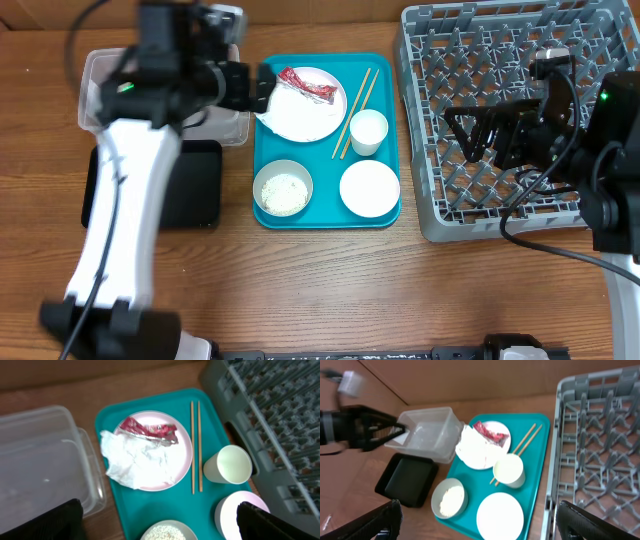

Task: Sort waste into correct bins and load items into the dishwasher
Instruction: 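Move the left gripper over the white plate with wrapper and tissue, then grasp the red wrapper and tissue together with the left gripper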

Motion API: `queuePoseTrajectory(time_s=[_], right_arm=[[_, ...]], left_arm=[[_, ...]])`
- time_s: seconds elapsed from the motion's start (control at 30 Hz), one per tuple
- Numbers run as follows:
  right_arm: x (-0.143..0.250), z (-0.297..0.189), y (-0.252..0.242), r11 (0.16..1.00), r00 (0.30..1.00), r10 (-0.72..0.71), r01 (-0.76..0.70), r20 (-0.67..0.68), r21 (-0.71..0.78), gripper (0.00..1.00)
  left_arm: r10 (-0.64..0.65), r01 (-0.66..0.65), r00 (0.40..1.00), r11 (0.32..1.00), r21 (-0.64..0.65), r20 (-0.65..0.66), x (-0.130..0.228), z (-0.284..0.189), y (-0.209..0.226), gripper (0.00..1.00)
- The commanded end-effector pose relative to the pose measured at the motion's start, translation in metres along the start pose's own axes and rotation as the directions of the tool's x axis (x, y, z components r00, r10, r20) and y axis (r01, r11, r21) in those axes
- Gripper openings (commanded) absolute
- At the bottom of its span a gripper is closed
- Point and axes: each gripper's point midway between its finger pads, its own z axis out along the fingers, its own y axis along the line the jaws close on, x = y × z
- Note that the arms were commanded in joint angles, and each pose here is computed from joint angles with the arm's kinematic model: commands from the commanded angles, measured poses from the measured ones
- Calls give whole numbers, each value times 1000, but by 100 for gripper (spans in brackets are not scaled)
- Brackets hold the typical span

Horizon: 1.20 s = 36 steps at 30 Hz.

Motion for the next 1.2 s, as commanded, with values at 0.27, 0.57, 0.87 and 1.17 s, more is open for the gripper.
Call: queuePoseTrajectory(time_s=[0.27,0.57,0.87,1.17], right_arm=[[16,26,-16,997,989,75,-74,-124,10,100],[18,29,-18,997,987,83,-82,-136,13,100],[18,29,-18,996,987,84,-83,-138,13,100],[27,27,-29,992,980,108,-95,-166,81,100]], left_arm=[[-300,307,951,904,-298,72,5,119,-5,100],[-262,251,965,939,-233,-16,-34,96,-31,100],[-329,296,941,911,-287,-75,-31,114,-24,100],[-501,433,859,821,-371,-105,9,190,-6,100]])
